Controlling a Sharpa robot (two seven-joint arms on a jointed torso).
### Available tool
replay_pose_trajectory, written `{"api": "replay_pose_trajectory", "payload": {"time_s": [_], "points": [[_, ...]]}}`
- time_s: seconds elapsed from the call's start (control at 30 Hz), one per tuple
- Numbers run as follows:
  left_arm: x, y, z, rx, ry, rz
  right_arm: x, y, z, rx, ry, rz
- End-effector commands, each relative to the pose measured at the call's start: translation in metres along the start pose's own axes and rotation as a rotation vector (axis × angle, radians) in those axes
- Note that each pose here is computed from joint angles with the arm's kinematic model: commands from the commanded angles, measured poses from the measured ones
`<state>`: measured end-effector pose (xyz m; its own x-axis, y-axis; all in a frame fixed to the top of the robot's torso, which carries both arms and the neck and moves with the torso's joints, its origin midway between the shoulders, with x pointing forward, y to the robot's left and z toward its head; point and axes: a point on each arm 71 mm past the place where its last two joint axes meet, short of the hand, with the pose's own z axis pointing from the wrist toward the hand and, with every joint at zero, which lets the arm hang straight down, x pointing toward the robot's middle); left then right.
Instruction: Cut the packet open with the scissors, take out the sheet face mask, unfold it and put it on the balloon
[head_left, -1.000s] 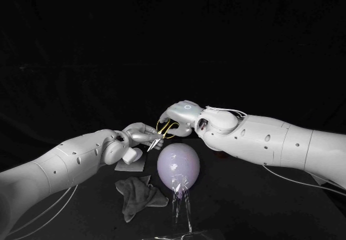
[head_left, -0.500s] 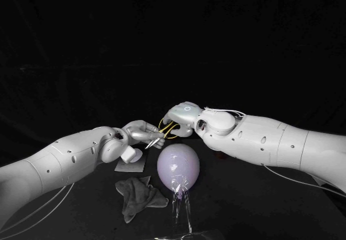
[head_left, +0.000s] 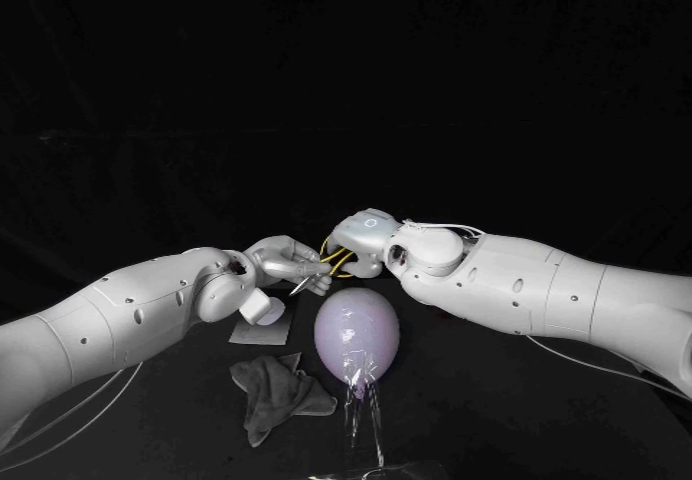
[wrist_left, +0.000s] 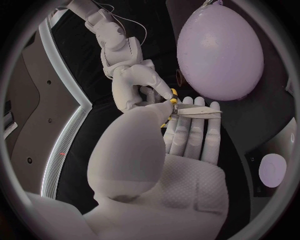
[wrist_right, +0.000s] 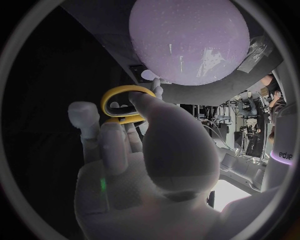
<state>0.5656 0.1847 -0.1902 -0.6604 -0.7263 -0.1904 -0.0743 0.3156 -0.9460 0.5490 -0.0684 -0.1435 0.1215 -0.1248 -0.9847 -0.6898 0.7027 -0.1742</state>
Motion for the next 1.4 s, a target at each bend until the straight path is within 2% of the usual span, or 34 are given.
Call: {"api": "replay_pose_trajectory", "payload": {"time_s": [0.03,0.33,0.53,0.6,0.8,0.93,1.4], "points": [[0.0068,-0.0135,0.0018,0.058,0.051,-0.008,0.007,0.002,0.0,-0.004,0.043,-0.023],[0.0155,-0.0219,0.0014,0.076,0.095,-0.006,0.009,0.002,0.001,-0.004,0.058,-0.025],[0.0253,-0.0313,0.0018,0.094,0.136,-0.003,0.012,0.002,0.001,-0.002,0.09,-0.025],[0.028,-0.0368,0.0018,0.104,0.148,0.001,0.013,0.002,0.001,0.002,0.101,-0.026],[0.0289,-0.0508,0.0009,0.127,0.16,0.002,0.015,0.001,0.001,0.022,0.106,-0.035],[0.0282,-0.056,0.0001,0.133,0.161,0.006,0.015,-0.001,0.0,0.039,0.103,-0.042],[0.0317,-0.0614,0.0014,0.131,0.182,0.011,0.015,-0.006,-0.003,0.116,0.098,-0.047]]}}
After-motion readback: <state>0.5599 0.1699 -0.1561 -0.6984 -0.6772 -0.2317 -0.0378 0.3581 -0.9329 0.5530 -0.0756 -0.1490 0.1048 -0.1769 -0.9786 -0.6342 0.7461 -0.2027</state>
